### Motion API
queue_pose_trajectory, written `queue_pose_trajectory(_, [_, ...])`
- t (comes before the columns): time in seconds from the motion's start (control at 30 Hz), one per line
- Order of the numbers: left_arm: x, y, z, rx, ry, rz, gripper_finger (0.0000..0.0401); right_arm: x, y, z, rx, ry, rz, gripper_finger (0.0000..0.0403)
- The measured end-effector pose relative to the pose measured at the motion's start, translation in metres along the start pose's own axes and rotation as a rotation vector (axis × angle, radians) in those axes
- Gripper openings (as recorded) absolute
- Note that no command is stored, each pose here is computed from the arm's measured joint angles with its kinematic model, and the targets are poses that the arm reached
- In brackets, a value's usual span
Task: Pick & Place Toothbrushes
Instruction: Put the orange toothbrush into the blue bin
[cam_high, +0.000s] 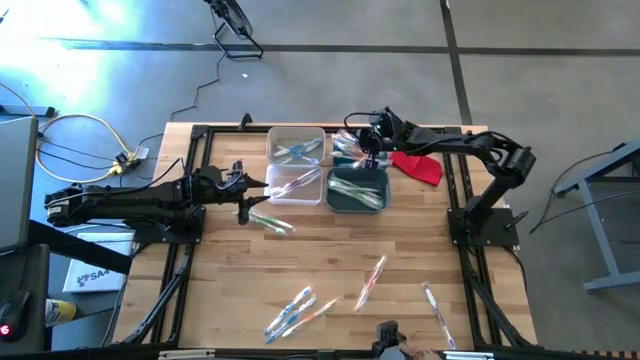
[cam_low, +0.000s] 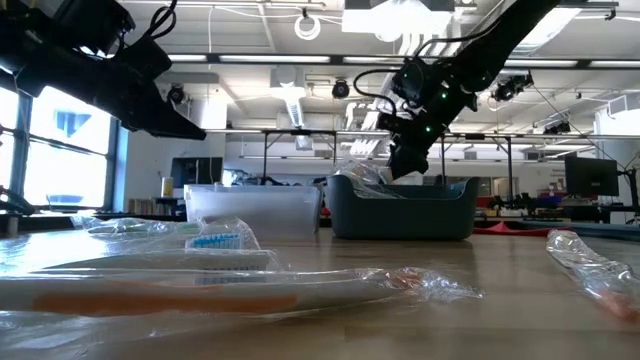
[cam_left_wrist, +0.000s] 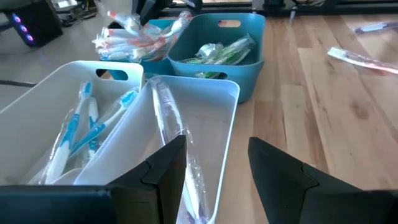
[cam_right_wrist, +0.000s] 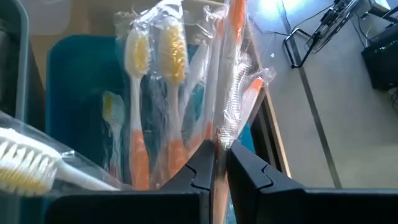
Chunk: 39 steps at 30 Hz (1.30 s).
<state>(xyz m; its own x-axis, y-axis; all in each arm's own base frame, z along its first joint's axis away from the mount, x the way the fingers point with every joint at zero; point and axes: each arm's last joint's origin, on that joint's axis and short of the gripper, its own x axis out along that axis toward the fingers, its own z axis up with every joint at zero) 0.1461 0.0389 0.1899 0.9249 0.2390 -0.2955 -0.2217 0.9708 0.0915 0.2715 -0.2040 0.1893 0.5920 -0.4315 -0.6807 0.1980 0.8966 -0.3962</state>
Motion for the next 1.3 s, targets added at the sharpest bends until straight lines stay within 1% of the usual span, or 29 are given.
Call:
queue_pose_trajectory(0.13, [0.0, 0.0, 0.0, 0.016, 0.0, 0.001, 0.0171, 0.005, 0.001, -0.003, -0.025, -0.003, 0.03, 0.0018])
queue_pose_trajectory(0.27, [0.0, 0.0, 0.0, 0.029, 0.001, 0.001, 0.0171, 0.011, 0.0, -0.008, -0.012, -0.006, 0.07, 0.0018])
queue_pose_trajectory(0.4, [0.0, 0.0, 0.0, 0.029, 0.0, 0.002, 0.0171, 0.018, -0.001, -0.014, 0.001, 0.018, 0.081, 0.0018])
queue_pose_trajectory(0.53, [0.0, 0.0, 0.0, 0.029, 0.0, 0.002, 0.0171, 0.018, -0.001, -0.014, 0.009, 0.024, 0.066, 0.0023])
queue_pose_trajectory(0.6, [0.0, 0.0, 0.0, 0.029, 0.0, 0.002, 0.0171, 0.018, -0.001, -0.013, 0.006, 0.024, 0.044, 0.0031])
queue_pose_trajectory(0.8, [0.0, 0.0, 0.0, 0.031, 0.0, 0.004, 0.0171, 0.018, 0.001, -0.01, -0.001, 0.018, 0.031, 0.006])
queue_pose_trajectory(0.97, [0.0, 0.0, 0.0, 0.032, 0.0, 0.004, 0.0171, 0.019, 0.006, -0.007, -0.021, 0.057, -0.027, 0.0083])
queue_pose_trajectory(1.17, [0.0, 0.0, 0.0, 0.032, 0.0, 0.004, 0.0171, 0.018, 0.012, -0.004, -0.034, 0.063, -0.018, 0.0118])
queue_pose_trajectory(1.3, [0.0, 0.0, 0.0, 0.032, 0.0, 0.004, 0.0171, 0.017, 0.012, -0.004, -0.038, 0.085, -0.052, 0.0139])
